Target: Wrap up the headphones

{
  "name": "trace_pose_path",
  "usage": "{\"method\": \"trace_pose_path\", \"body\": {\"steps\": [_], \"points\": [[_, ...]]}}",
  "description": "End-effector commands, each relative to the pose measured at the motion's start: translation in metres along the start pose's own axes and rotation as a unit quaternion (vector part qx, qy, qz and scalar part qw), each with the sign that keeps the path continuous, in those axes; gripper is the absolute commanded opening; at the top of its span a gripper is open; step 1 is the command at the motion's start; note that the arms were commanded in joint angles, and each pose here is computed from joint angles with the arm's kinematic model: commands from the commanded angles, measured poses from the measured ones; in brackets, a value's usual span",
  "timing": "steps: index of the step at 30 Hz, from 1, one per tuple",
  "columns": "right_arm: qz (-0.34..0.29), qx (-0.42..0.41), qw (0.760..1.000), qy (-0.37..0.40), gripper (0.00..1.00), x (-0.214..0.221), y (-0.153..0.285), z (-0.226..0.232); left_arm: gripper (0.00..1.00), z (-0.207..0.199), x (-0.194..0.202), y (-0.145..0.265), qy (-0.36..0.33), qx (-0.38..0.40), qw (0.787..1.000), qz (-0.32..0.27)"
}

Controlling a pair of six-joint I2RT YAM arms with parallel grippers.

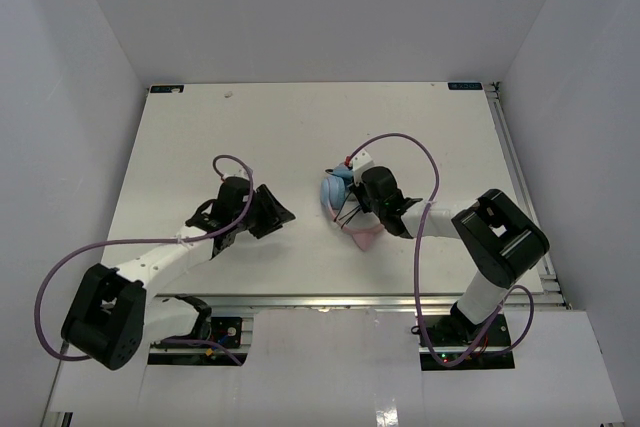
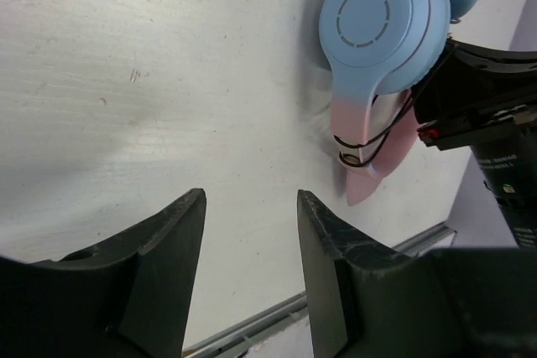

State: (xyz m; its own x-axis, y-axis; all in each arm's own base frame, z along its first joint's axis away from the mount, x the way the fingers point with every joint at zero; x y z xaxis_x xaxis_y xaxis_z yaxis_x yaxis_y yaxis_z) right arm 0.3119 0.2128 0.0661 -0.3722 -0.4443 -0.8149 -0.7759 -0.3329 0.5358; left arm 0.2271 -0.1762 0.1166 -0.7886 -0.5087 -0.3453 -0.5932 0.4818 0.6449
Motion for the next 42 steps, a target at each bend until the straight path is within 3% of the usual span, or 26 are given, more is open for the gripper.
{"method": "trace_pose_path", "body": {"steps": [1, 9, 13, 19, 28, 42], "points": [[-0.028, 0.018, 0.999, -0.004, 0.08, -0.025, 0.002, -0.008, 0.56, -0.016, -0.012, -0.012, -0.047, -0.027, 0.998, -0.026], [-0.028, 0.021, 0.999, -0.004, 0.08, -0.025, 0.006, -0.009, 0.54, -0.057, -0.031, -0.026, -0.102, -0.053, 0.991, -0.068], [-0.028, 0.019, 0.999, -0.006, 0.08, -0.023, 0.006, -0.009, 0.52, -0.068, -0.029, -0.040, -0.124, -0.065, 0.988, -0.062], [-0.026, 0.023, 0.999, -0.004, 0.08, -0.022, 0.005, -0.009, 0.47, -0.073, -0.018, -0.064, -0.147, -0.095, 0.983, -0.048], [-0.028, 0.026, 0.999, -0.004, 0.08, -0.021, 0.008, -0.011, 0.45, -0.094, -0.005, -0.073, -0.169, -0.098, 0.979, -0.051], [-0.031, 0.027, 0.999, -0.004, 0.08, -0.022, 0.010, -0.011, 0.45, -0.092, 0.013, -0.092, -0.179, -0.125, 0.975, -0.038]]}}
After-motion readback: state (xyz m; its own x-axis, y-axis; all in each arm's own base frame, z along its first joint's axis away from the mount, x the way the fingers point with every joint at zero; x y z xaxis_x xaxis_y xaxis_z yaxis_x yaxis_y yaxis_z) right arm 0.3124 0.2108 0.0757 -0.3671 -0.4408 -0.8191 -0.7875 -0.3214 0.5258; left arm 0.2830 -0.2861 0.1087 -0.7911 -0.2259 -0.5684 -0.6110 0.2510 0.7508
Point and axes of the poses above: each gripper's point midway between its finger pads, its own y axis back along the fingers, its own z axis along the line the jaws close on, x = y × z, the point moved 5 cm from there along y, back along the fingers, and after that the axes turned 1 degree about y, right-handed, at the moved point
